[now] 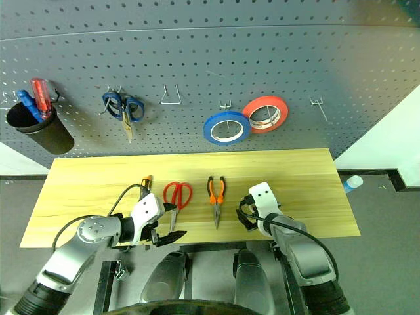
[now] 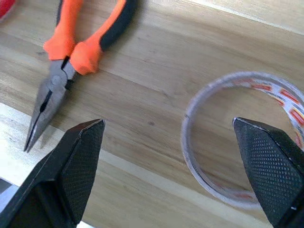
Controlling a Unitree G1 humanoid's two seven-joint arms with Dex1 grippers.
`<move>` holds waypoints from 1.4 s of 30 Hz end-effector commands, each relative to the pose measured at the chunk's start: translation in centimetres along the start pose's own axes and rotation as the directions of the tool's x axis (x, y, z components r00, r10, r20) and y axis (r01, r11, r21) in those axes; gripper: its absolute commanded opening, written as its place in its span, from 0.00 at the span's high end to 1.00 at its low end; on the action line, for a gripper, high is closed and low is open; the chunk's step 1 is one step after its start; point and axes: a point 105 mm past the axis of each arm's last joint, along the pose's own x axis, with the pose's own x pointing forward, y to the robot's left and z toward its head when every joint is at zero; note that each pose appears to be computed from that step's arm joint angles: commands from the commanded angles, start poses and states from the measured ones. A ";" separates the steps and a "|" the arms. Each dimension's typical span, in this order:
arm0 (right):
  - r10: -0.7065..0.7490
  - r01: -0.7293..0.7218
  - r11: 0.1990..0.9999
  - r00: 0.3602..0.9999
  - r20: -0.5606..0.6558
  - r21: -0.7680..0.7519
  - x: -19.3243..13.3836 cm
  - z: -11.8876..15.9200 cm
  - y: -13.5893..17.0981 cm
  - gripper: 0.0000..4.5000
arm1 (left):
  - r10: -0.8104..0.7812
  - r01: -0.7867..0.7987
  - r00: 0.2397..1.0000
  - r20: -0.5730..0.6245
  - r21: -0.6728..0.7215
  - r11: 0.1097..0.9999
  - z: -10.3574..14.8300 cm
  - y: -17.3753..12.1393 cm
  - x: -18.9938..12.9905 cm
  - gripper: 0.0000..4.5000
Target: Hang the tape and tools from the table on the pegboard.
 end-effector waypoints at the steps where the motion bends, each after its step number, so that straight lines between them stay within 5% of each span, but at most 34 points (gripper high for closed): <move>1: 0.019 -0.019 1.000 1.000 0.015 -0.005 0.1 0.3 0.5 0.00 | 0.019 -0.020 0.999 0.030 0.003 1.000 1.1 -0.5 -1.1 0.05; 26: 0.058 -0.058 0.998 0.998 0.007 0.007 -0.4 -0.1 1.4 0.00 | 0.090 -0.090 0.996 -0.010 -0.073 0.993 1.6 -2.6 -4.4 0.05; 29: 0.057 -0.057 0.998 0.998 0.015 0.010 -0.4 0.1 1.4 0.13 | 0.104 -0.104 0.995 -0.003 -0.067 0.992 2.2 -2.4 -4.7 0.04; 40: 0.036 -0.037 0.999 0.998 0.046 0.027 -1.1 1.4 0.6 0.99 | 0.192 -0.191 0.979 0.070 -0.021 0.981 5.6 -0.3 -6.3 0.04; 42: 0.034 -0.036 0.999 0.998 0.050 0.029 -1.2 1.6 0.6 1.00 | 0.201 -0.199 0.976 0.079 -0.029 0.980 5.9 -0.1 -6.4 0.04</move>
